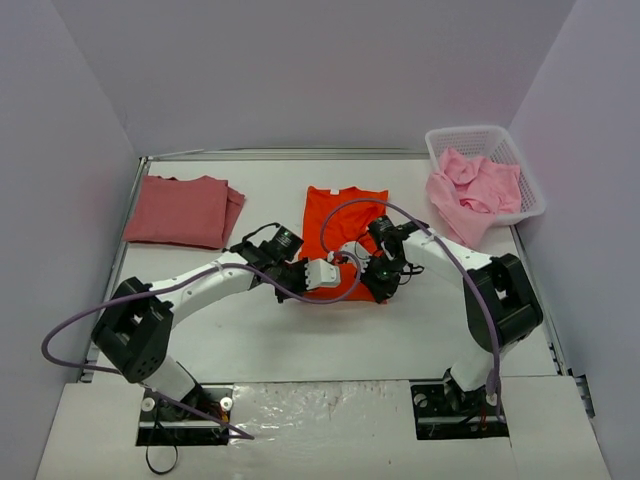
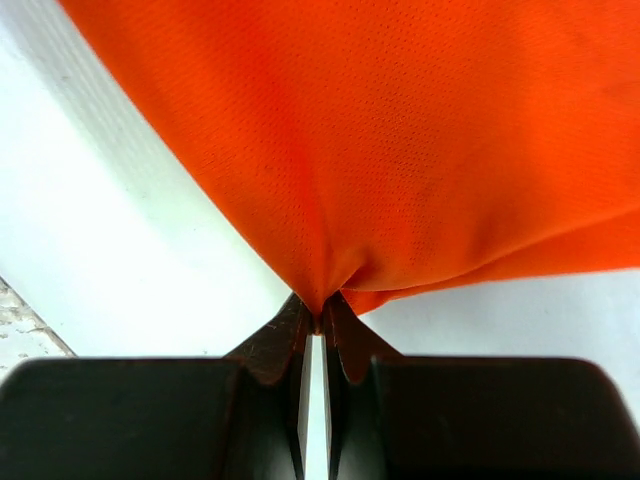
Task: Fold and stack the t-shirts
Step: Fold the long partially folded tshirt into a neat square
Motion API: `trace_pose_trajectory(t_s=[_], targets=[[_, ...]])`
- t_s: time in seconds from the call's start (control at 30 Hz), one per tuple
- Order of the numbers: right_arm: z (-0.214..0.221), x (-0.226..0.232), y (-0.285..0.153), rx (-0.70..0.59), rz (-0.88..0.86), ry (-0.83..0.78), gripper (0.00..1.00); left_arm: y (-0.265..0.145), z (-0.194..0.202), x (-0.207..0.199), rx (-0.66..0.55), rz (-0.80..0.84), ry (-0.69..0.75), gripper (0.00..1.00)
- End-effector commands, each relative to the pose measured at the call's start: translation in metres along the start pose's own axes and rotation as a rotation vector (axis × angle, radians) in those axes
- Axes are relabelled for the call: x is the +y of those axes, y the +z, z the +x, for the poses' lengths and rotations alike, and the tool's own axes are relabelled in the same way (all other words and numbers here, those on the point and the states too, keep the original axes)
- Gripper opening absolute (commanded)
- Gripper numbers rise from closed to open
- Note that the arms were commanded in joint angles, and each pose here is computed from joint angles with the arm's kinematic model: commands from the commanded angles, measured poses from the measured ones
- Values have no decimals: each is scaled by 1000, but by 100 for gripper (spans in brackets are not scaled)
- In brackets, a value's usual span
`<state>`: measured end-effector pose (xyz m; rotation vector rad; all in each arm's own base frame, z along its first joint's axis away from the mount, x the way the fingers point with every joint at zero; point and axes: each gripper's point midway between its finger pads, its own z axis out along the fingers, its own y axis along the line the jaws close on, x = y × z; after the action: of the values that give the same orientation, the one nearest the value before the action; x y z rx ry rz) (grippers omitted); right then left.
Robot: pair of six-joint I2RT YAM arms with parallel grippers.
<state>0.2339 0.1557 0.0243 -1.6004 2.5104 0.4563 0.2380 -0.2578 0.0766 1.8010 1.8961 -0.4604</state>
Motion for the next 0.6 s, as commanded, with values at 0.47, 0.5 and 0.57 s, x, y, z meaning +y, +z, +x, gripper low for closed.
trace_pose_trajectory(t_s=[0.47, 0.5, 0.57], targets=[[-1, 24, -41, -6, -70, -22, 0, -51, -14, -33, -27, 175, 11, 2], [0, 25, -41, -2, -77, -24, 0, -53, -15, -33, -30, 179, 17, 3], [-2, 28, -46, -20, -79, -45, 0, -55, -15, -38, -31, 199, 18, 2]])
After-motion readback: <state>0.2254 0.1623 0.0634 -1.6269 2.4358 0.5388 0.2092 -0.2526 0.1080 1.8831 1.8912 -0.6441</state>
